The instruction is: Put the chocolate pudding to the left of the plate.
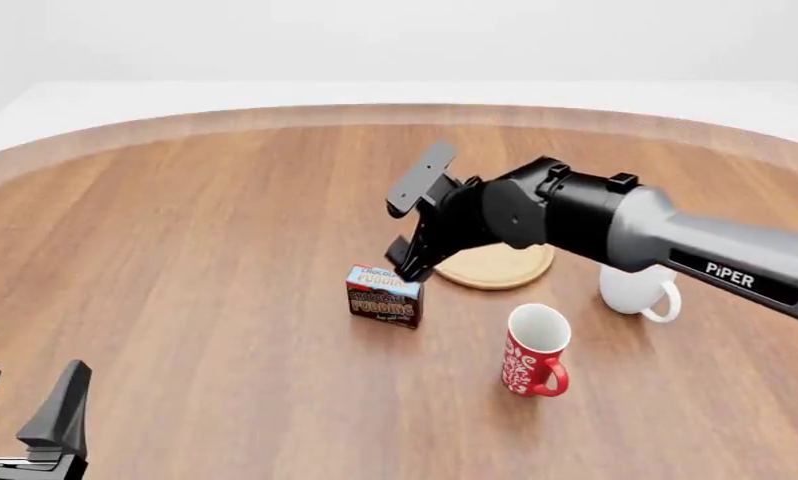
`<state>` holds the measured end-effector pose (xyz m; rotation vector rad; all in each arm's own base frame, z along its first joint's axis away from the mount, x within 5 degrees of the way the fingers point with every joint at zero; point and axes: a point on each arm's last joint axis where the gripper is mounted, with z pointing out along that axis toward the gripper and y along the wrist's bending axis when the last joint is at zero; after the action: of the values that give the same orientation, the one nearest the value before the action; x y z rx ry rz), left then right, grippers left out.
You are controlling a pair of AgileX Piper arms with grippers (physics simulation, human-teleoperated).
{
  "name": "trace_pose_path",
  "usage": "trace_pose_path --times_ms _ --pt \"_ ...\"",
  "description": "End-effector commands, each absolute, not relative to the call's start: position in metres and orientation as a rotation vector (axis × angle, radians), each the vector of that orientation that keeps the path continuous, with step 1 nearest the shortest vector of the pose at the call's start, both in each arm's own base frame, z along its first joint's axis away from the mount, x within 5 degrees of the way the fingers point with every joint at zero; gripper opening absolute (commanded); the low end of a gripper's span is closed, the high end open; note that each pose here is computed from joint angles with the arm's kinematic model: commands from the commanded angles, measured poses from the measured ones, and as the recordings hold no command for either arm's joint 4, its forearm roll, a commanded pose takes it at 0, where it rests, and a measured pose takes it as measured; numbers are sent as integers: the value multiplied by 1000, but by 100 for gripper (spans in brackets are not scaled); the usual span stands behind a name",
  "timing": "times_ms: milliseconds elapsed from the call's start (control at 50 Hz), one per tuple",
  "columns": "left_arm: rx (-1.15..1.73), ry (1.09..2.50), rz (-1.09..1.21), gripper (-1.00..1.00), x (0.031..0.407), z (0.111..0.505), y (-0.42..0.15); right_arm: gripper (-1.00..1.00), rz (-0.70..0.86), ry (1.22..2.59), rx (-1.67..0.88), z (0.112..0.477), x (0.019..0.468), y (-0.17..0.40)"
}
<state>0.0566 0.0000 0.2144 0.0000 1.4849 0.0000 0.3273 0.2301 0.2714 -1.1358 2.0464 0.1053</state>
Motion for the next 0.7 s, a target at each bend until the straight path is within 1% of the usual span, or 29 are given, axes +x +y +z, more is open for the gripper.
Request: trace_pose_path --times_ms 20,300,700 --pt "0 1485 0 100 57 214 0 100 118 2046 -1149 264 324 237" --pt "0 1485 0 100 57 214 0 100 126 2058 -1144 250 328 242" --pt "0 1485 0 100 57 214 0 100 131 2069 -1132 240 331 244"
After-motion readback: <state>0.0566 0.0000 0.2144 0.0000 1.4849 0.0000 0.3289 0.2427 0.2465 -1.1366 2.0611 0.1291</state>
